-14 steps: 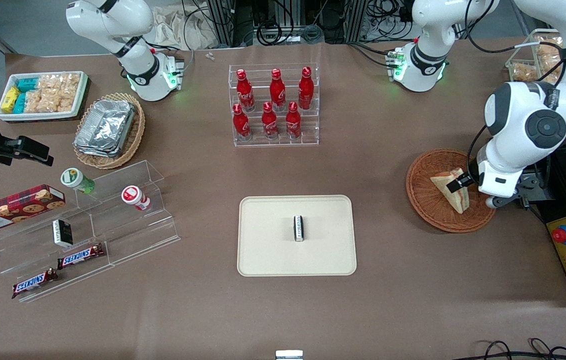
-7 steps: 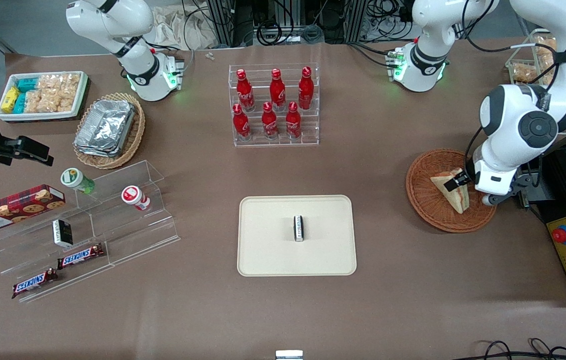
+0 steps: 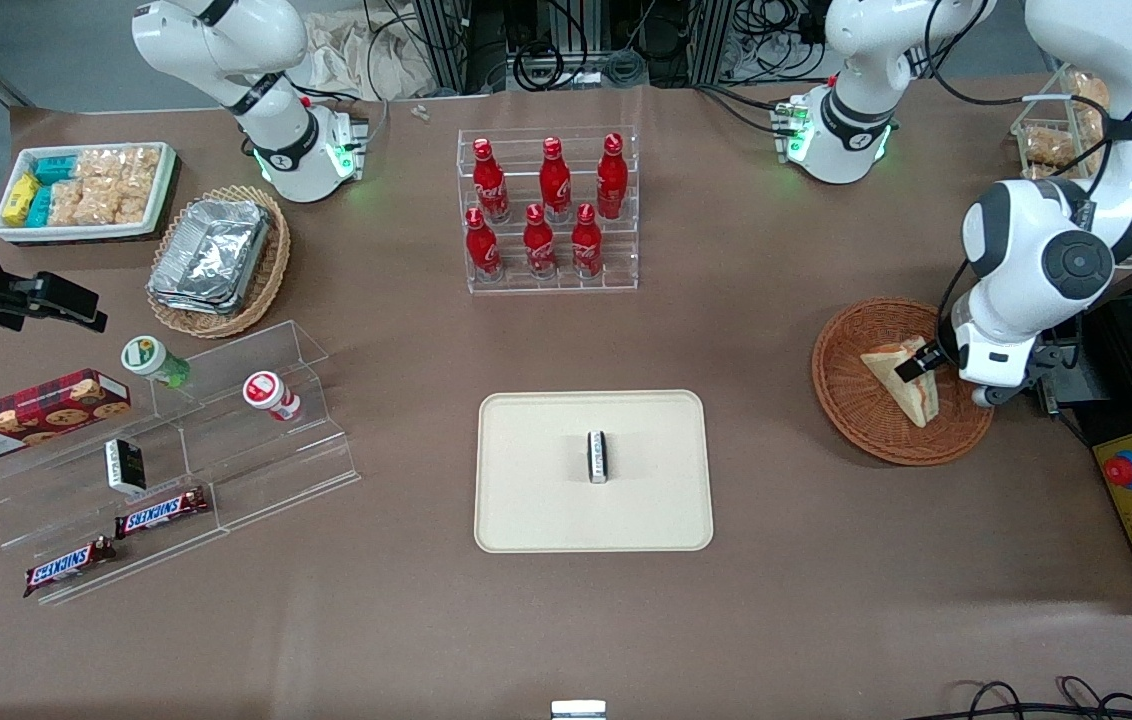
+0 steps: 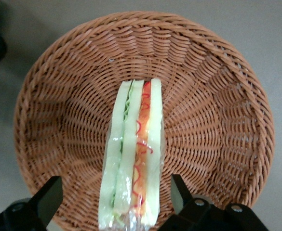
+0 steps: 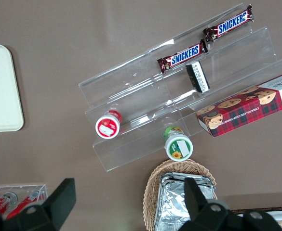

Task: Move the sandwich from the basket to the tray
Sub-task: 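Descend the left gripper around the sandwich wedge and close on it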

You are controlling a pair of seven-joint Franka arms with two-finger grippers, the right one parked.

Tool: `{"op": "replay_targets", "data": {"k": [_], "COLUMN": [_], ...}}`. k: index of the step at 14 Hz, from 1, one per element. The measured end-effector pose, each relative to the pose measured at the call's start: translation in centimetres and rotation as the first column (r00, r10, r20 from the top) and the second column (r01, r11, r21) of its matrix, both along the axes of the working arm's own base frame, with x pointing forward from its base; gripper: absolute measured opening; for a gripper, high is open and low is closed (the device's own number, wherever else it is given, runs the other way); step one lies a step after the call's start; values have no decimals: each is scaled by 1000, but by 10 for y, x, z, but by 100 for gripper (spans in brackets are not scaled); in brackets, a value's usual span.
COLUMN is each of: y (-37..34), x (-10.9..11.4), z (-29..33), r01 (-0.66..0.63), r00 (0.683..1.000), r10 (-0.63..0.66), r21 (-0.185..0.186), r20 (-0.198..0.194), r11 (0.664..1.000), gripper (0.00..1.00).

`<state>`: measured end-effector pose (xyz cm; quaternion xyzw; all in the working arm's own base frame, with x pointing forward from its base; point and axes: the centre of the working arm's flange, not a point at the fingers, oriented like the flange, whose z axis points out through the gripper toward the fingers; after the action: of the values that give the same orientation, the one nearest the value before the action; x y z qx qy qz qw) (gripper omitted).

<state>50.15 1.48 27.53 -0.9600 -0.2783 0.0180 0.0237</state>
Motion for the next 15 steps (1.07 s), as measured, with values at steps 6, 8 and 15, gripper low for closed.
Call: {"op": "replay_targets", "data": {"k": [6, 8, 15], "y": [-2, -2, -3], "x": [-6, -10, -18], "z": [-21, -30, -46], "r01": [-13, -36, -45], "r00": [999, 998, 996], "r10": [14, 39, 50], "r21": [-26, -47, -63], "r20": [29, 58, 70], "r11": [1000, 998, 997], "gripper": [100, 100, 67]}}
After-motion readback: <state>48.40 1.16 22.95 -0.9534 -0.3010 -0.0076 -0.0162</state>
